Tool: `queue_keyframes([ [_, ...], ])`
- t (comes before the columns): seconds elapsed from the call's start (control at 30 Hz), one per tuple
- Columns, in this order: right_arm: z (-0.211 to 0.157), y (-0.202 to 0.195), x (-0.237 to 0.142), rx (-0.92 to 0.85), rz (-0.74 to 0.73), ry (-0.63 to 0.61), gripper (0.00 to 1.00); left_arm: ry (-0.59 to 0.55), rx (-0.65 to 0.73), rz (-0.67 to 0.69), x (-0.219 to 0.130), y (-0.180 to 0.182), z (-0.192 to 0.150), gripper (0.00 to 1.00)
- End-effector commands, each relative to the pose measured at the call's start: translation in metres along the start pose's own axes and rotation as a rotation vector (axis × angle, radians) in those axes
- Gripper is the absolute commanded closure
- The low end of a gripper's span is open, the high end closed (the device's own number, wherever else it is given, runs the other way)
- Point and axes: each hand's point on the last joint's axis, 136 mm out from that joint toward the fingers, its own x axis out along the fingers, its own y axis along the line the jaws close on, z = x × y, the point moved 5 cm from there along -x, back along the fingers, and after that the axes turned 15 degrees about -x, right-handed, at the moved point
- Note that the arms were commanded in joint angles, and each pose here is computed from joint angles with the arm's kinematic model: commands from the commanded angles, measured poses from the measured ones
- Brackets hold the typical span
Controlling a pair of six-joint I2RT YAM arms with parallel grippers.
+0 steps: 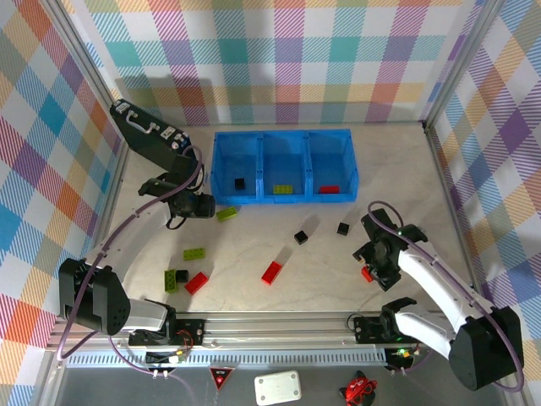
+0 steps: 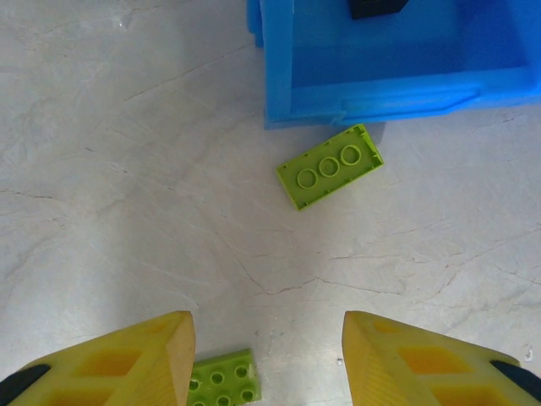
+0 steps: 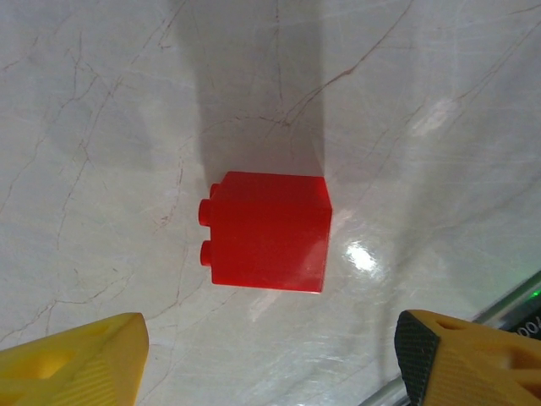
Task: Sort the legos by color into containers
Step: Pick up the lego from the bottom-right of the table.
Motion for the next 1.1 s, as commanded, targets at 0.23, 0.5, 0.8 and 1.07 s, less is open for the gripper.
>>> queue_keyframes([
  [0.23,0.004,-0.002,0.022,0.052,-0.039,0.017,0.24,-0.016,0.006,0.026,-0.002,0.008,0.000,0.51],
  [0.5,0.004,-0.005,0.038,0.053,-0.069,0.034,0.27,-0.012,0.008,0.030,-0.001,0.008,-0.001,0.51],
  [0.8,0.003,-0.009,0.047,0.045,-0.100,0.051,0.35,-0.009,0.008,0.033,0.000,0.009,-0.001,0.51],
  [1.07,0.004,-0.010,0.043,0.043,-0.084,0.031,0.42,-0.012,0.008,0.034,0.000,0.009,-0.001,0.51],
])
